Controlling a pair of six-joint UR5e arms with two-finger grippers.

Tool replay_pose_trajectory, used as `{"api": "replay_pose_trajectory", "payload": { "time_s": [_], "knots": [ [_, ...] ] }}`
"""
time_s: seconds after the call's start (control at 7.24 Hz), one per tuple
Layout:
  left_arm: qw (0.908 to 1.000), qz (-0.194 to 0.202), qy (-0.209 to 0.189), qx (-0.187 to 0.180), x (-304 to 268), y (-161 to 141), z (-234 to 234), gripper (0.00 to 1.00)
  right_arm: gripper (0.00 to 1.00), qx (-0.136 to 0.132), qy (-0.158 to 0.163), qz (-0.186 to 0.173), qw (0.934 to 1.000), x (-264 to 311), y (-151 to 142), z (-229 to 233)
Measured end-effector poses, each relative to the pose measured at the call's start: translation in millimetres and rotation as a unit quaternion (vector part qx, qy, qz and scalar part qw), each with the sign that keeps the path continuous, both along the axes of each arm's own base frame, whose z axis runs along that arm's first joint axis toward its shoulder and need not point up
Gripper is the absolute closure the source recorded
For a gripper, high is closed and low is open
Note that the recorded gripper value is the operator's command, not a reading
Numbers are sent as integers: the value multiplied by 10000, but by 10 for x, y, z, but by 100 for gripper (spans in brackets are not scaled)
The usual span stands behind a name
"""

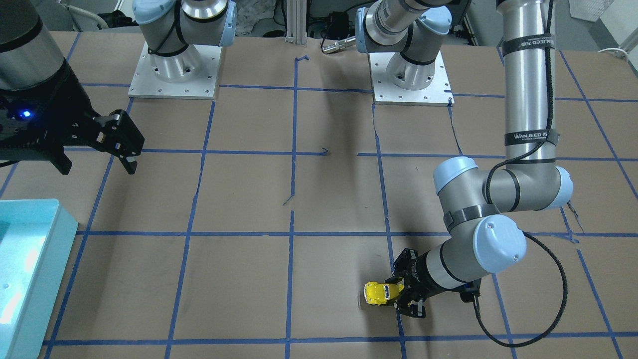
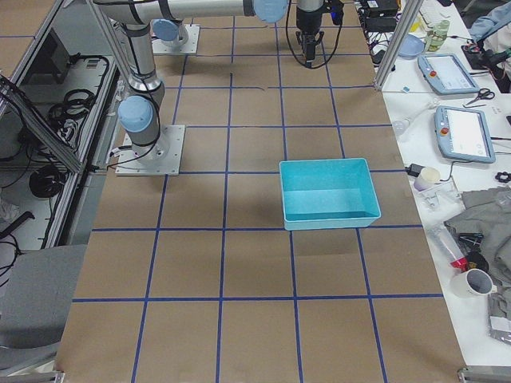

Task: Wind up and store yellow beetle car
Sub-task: 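Drag the held car with the left gripper toward the left arm's base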

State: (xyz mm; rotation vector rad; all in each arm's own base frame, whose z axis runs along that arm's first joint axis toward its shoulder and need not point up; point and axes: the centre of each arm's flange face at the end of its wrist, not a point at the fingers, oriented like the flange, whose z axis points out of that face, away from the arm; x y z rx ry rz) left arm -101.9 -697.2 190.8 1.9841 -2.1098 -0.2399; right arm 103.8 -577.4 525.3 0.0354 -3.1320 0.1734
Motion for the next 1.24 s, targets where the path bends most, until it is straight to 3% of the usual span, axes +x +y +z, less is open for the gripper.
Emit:
{"api": "replay_pose_trajectory", "payload": {
  "time_s": [0.55,0.83,1.24],
  "knots": [
    [9964,-373,-751,-98,396,-43,3,100,0,-2,6,5,10000,6,4,2],
    [9948,-494,-881,-131,681,-50,-1,100,0,-8,-3,-2,10000,11,3,2],
    [9954,-258,-912,-144,1134,-56,15,100,0,-10,-13,-2,10000,14,4,4]
  ]
}}
